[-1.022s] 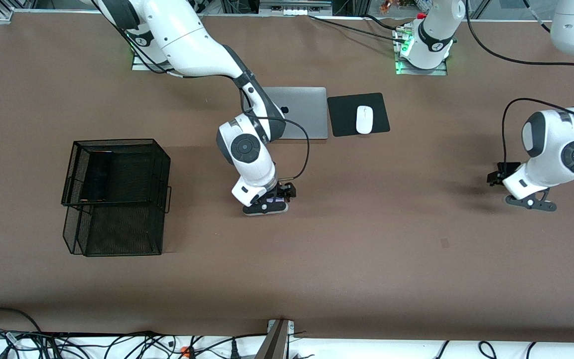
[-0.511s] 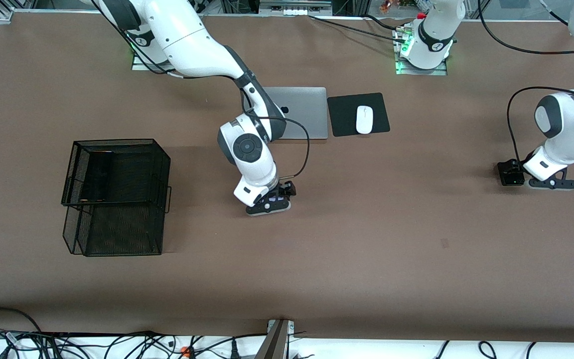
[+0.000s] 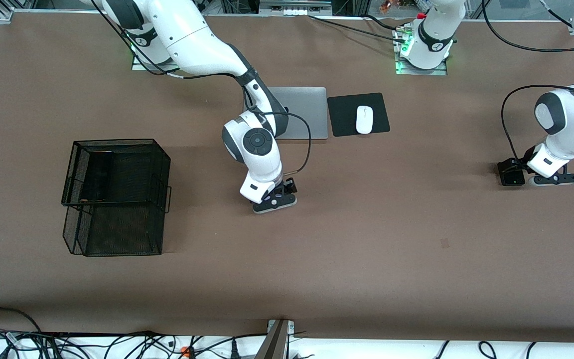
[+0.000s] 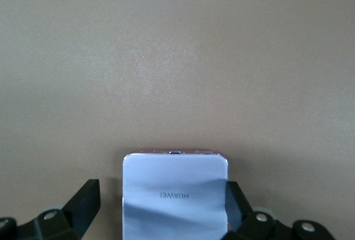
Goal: Place phones with both arms
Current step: 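Grasp the Huawei with the right gripper while the left gripper grasps the flip, then lower the white Huawei phone into the basket with the right gripper, then set the flip phone mid-table with the left gripper while the right gripper returns, then grasp the flip phone with the right gripper while the left gripper withdraws, then carry the flip phone into the basket with the right gripper and release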
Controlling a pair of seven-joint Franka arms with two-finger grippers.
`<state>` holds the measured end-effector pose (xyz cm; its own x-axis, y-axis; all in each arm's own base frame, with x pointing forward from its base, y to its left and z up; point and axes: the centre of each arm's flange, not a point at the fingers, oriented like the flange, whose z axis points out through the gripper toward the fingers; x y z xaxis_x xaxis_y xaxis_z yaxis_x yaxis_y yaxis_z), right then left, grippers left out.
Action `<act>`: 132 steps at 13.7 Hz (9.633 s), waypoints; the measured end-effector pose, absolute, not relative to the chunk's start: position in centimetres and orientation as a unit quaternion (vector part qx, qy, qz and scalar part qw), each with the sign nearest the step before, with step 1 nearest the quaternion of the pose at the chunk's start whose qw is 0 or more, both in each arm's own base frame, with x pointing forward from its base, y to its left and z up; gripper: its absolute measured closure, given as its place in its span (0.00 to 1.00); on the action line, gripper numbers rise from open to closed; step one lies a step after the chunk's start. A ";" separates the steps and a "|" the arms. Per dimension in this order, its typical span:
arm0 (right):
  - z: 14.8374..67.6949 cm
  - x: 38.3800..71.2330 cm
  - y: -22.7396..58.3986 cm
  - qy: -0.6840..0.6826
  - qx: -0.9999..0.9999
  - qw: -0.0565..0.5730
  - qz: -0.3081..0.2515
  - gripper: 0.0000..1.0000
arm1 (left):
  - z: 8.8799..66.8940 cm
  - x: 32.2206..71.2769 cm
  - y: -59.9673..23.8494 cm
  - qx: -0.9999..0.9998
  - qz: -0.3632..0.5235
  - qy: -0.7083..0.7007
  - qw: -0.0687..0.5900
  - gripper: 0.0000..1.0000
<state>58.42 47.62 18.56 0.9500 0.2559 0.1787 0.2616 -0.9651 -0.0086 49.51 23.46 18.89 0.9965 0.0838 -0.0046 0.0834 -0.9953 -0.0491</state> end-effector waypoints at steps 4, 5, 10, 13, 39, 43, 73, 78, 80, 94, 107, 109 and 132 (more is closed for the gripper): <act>18.6 58.4 47.6 -0.148 -0.984 0.001 -0.096 0.00 | 18.3 49.3 23.5 -0.999 -0.003 -0.047 0.023 0.00; 18.6 58.4 47.6 -0.149 -0.984 0.001 -0.097 0.00 | 18.1 49.3 23.6 -0.999 -0.003 -0.049 0.022 0.00; 18.5 58.4 47.6 -0.159 -0.982 -0.006 -0.100 0.00 | 17.7 49.1 24.0 -0.998 -0.004 -0.052 0.021 0.00; 18.3 58.4 47.5 -0.162 -0.982 -0.008 -0.098 0.00 | 17.0 48.9 24.3 -0.998 -0.007 -0.056 0.020 0.00; 38.2 68.7 24.2 -0.069 -0.993 -0.083 -0.040 0.15 | 16.7 50.7 23.5 -0.996 -0.013 -0.085 0.015 0.19; 38.3 71.2 13.9 -0.081 -0.991 -0.104 -0.024 0.15 | 18.4 54.2 20.8 -0.995 0.005 -0.103 0.017 0.19; 25.8 73.6 1.5 0.030 -0.999 -0.012 -0.021 0.01 | 19.2 55.7 -50.0 -0.999 0.004 -0.035 -0.026 0.19; 29.7 75.6 2.8 0.010 -0.997 -0.010 -0.076 0.01 | 19.9 55.7 -55.8 -0.998 -0.041 -0.010 -0.054 0.19; 31.4 76.3 3.4 0.003 -0.996 -0.008 -0.092 0.02 | 19.1 55.6 -56.3 -0.998 -0.045 -0.007 -0.053 0.19; 40.5 70.4 18.6 0.039 -0.999 0.012 0.001 0.03 | 20.3 57.4 -56.1 -0.993 -0.076 -0.070 -0.055 0.00; 29.7 61.1 45.2 0.027 -0.997 0.030 -0.061 0.00 | 31.6 71.4 -20.6 -0.991 0.053 -0.115 0.043 0.00; 26.0 59.4 47.1 0.021 -0.999 0.026 -0.040 0.00 | 34.3 71.7 -15.1 -0.990 0.056 -0.119 0.045 0.00; 17.7 57.4 46.4 -0.019 -1.000 -0.007 0.002 0.00 | 59.4 56.5 -2.9 -0.996 0.087 -0.006 -0.002 0.00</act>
<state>57.35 46.42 17.72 0.9993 0.0372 -0.0038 0.0373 -0.9992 0.0149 56.53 -2.91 59.37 0.9847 0.0113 -0.1738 0.0118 -0.9999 0.0020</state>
